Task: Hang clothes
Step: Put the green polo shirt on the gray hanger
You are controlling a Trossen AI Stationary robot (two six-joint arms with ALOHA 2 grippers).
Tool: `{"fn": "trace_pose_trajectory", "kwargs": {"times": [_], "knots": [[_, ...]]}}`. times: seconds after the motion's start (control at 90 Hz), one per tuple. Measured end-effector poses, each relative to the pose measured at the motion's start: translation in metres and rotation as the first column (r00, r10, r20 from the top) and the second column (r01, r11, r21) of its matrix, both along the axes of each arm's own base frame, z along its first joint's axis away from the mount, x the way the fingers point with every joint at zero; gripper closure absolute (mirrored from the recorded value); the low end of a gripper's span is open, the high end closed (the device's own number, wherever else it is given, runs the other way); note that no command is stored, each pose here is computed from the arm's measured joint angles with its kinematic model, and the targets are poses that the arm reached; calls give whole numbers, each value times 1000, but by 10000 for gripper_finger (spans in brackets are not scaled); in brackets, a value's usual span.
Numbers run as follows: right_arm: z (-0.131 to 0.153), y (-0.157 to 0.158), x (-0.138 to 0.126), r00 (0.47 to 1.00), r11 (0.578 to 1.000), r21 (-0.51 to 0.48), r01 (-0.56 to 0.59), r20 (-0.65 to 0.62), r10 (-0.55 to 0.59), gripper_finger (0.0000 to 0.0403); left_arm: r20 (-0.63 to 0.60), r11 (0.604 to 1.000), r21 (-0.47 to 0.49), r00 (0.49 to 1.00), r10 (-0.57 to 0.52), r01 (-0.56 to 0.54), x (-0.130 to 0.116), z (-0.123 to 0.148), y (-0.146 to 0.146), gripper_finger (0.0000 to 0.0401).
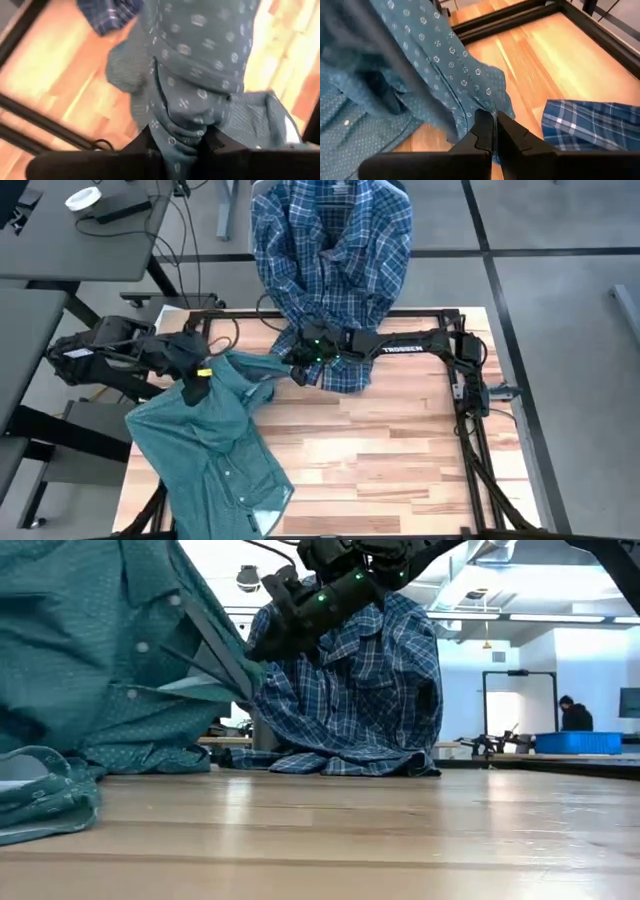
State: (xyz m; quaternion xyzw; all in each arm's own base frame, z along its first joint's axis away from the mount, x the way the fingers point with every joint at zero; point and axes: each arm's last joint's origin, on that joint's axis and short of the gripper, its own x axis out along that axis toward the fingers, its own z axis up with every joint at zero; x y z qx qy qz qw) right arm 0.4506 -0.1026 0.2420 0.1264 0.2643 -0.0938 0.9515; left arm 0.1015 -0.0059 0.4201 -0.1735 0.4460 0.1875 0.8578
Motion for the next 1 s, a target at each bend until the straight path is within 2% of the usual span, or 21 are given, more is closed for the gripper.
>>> {"fn": "trace_pose_trajectory", "kwargs": {"times": [0.267,0.411,0.633,0.833,0.911,1.0], "knots": [[-2,-4,-3,999,1000,5,11,-30,-11,403,63,998,9,997,54,-55,-10,9,2,376],[-1,-1,-9,995,1000,17,14,-96,-12,403,71,995,22,993,94,-95,-8,9,4,376],[28,12,-38,971,996,-53,69,-225,-79,403,47,991,79,993,104,-107,-1,8,7,376],[51,26,-66,942,994,8,113,-318,-104,403,12,981,154,993,118,-118,13,5,9,376],[55,35,-73,932,994,21,110,-348,-96,403,23,980,175,996,88,-91,19,6,8,376],[56,40,-75,929,995,19,102,-359,-88,403,108,984,172,994,28,-46,28,11,7,376]]}}
